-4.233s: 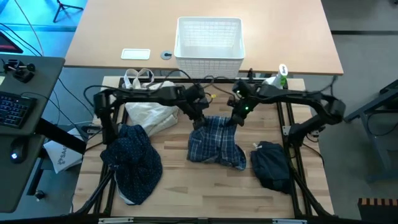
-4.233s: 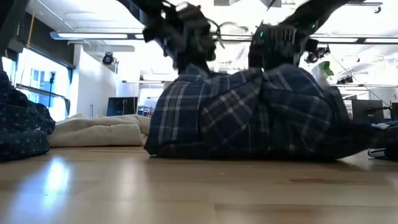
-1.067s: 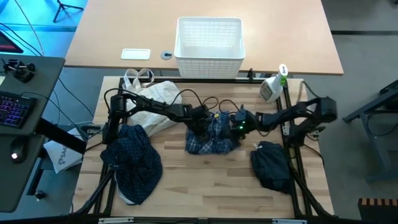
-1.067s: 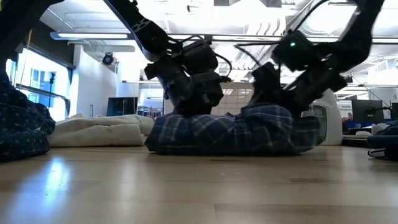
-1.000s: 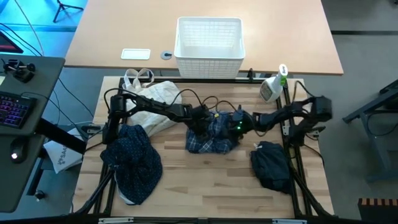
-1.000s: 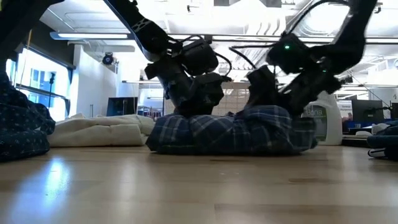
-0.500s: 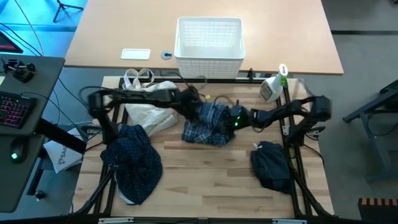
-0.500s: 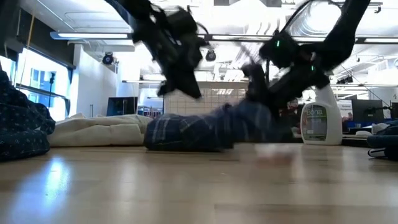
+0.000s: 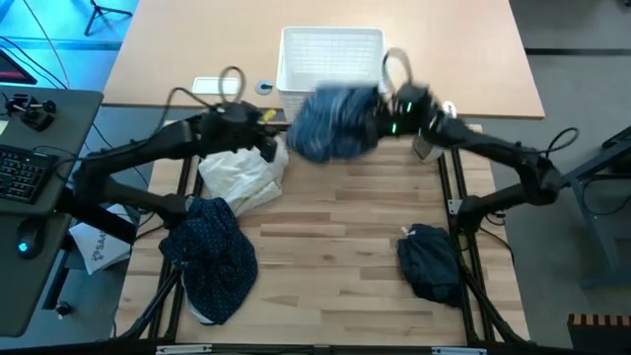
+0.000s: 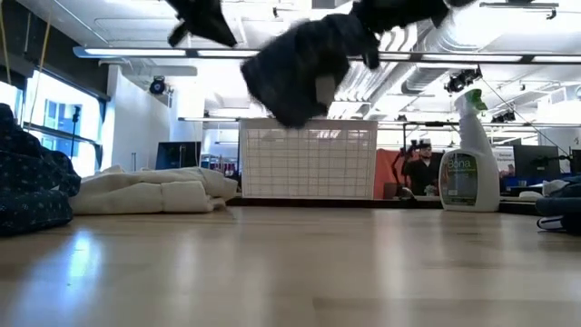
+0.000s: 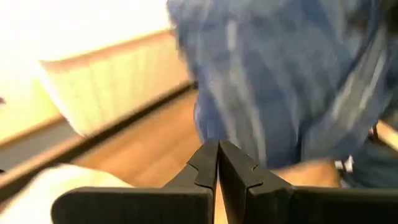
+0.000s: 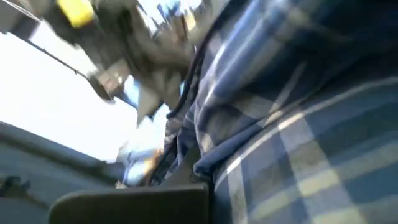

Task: Fold Laundry from Bin
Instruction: Put the folded blue checkered long sleeve into the white bin

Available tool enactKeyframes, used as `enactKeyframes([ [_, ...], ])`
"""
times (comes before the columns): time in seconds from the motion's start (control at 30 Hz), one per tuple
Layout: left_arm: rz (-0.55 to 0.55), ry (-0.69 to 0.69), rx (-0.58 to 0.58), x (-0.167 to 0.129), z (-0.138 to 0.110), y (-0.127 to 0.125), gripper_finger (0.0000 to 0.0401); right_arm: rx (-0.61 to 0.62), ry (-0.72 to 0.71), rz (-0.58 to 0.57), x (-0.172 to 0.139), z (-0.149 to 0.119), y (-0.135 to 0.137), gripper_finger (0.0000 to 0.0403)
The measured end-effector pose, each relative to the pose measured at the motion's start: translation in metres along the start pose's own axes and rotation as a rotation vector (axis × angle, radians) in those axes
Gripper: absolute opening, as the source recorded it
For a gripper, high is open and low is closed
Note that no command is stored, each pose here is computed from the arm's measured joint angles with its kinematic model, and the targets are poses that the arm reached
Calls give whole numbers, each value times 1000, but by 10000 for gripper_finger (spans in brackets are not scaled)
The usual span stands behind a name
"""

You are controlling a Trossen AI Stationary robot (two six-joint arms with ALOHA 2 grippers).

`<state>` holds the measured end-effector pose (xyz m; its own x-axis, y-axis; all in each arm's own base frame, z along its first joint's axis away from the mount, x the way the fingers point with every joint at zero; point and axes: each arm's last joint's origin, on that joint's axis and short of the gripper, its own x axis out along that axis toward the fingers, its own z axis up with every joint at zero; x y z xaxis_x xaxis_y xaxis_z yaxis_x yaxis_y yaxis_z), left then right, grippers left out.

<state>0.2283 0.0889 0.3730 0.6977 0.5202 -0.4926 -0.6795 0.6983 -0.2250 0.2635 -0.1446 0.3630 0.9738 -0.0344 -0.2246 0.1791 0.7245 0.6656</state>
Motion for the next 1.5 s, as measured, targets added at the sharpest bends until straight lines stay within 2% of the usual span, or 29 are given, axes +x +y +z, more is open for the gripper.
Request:
enactKeyframes([
  [0.13,58,-110,-17,-22,8,6,0,-110,-131,-11,-10,72,8,7],
  [0.27,91,-161,56,-30,11,8,0,-171,-237,-44,-5,135,-7,7],
  [0.4,97,-178,173,-31,13,8,0,-187,-279,-49,11,182,-45,7],
  [0.53,107,-171,274,-30,13,8,0,-189,-248,-46,35,205,-106,7],
  [0.63,111,-165,321,-30,13,8,0,-144,-205,8,55,198,-166,7],
  [0.77,111,-161,342,-30,13,8,0,-8,-85,52,73,169,-241,12],
  [0.9,110,-161,344,-30,13,8,0,90,-36,12,82,148,-288,13],
  [1.0,110,-168,347,-30,13,8,0,80,-34,-2,83,144,-301,13],
  [1.23,184,-191,322,-30,17,14,0,-57,-51,4,80,147,-300,14],
  [1.33,215,-193,303,-29,19,21,0,-56,-38,-77,80,144,-302,15],
  [1.4,231,-196,276,-28,21,25,0,-52,-12,-155,79,138,-307,27],
  [1.5,246,-200,239,-27,23,29,0,-31,39,-206,74,132,-314,75],
])
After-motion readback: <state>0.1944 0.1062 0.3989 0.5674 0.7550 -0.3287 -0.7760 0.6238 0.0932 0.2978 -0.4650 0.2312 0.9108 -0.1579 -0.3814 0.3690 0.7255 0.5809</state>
